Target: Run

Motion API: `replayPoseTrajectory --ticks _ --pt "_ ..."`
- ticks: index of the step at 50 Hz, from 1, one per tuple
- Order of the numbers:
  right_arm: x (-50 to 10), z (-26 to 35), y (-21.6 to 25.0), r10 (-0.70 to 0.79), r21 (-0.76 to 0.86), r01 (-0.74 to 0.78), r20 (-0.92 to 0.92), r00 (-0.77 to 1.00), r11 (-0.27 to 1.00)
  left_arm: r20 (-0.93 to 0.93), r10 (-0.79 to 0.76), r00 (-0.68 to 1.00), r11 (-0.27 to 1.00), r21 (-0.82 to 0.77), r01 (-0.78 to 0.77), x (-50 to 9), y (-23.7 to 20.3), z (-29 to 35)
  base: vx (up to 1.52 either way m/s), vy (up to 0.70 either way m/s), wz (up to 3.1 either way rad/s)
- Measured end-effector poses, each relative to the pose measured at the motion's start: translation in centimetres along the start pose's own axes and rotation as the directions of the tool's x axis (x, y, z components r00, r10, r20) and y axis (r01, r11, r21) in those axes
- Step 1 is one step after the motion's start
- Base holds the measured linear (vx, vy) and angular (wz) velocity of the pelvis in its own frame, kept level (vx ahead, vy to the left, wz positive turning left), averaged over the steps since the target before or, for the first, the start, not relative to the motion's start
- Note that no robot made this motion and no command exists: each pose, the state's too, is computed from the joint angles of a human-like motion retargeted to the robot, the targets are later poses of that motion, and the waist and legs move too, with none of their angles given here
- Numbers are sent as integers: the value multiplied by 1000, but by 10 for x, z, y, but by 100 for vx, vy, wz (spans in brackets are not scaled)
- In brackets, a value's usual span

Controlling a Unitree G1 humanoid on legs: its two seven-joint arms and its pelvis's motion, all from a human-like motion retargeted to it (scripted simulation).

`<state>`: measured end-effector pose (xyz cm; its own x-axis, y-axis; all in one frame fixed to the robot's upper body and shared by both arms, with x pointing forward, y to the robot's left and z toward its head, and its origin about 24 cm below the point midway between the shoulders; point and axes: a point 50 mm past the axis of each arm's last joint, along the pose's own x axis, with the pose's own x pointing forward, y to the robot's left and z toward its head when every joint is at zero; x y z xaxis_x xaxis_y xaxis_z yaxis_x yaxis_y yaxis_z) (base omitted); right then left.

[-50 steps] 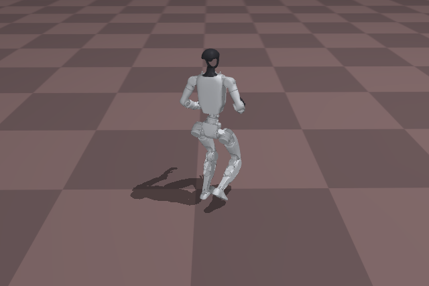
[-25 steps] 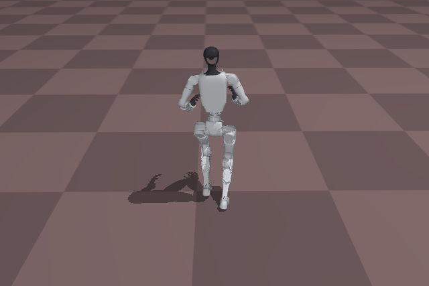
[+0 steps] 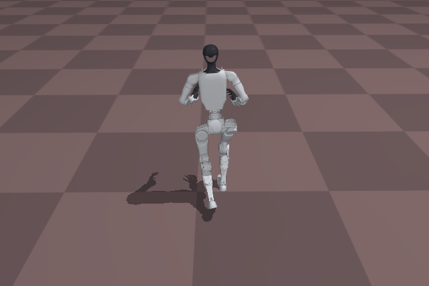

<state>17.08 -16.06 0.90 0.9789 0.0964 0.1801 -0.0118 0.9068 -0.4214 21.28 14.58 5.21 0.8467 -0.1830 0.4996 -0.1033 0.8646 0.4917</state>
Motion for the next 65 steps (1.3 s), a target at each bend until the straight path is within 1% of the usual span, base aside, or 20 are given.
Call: replayPoseTrajectory --ticks 5,10,14,19,22,25,28,30,35,39,42,45,49,52,55,60,65 --pt "2 2 -3 -35 -6 35 14 999 999 -23 -26 999 999 -19 26 -14 -7 3 -6 -5 50" --pt "38 16 -3 -60 -54 68 127 990 996 -158 -54 986 998 36 61 -35 -2 -14 -4 -4 84" --pt "54 29 0 -71 -4 73 184 980 997 -261 -58 964 996 52 74 -63 15 -20 2 2 101" --pt "50 34 7 -31 76 18 186 982 997 -365 -44 930 995 62 72 -90 31 -24 6 7 129" --pt "44 36 13 15 91 -33 186 982 995 -378 -21 926 997 64 49 -92 33 -24 -2 5 98" --pt "34 31 22 53 89 -68 157 986 994 -349 -20 937 996 70 48 -88 28 -21 -6 2 62" --pt "30 27 25 55 66 -64 136 989 996 -238 10 971 991 130 21 -60 28 -21 -3 2 19" --pt "33 25 23 27 56 -35 137 990 998 -136 44 990 987 161 -22 -30 25 -21 0 0 0" --pt "20 18 12 0 67 -6 92 996 998 6 90 996 990 104 -90 5 16 -6 3 -2 4" --pt "5 7 7 1 79 -3 19 1000 997 62 38 997 999 27 -40 7 4 5 4 -7 5" --pt "1 7 3 -17 94 15 12 1000 995 82 3 997 1000 -1 -3 2 -2 11 -4 -5 10" --pt "4 9 2 -34 91 32 29 999 995 31 -25 999 1000 -1 25 -12 -7 8 -6 -4 29" --pt "27 17 0 -73 54 69 95 993 996 -105 -49 993 997 56 56 -34 -7 -8 -4 -4 56" --pt "51 28 0 -100 44 94 163 982 995 -191 -45 981 993 101 65 -49 3 -20 -3 -2 69" --pt "65 41 0 -120 85 104 212 970 991 -244 -29 969 991 123 61 -63 19 -23 1 2 78" --pt "65 52 4 -106 178 64 238 965 982 -301 -8 954 990 129 49 -82 40 -21 5 5 98" --pt "56 55 10 -38 196 -13 253 967 981 -321 23 947 993 118 16 -86 42 -19 0 5 75"
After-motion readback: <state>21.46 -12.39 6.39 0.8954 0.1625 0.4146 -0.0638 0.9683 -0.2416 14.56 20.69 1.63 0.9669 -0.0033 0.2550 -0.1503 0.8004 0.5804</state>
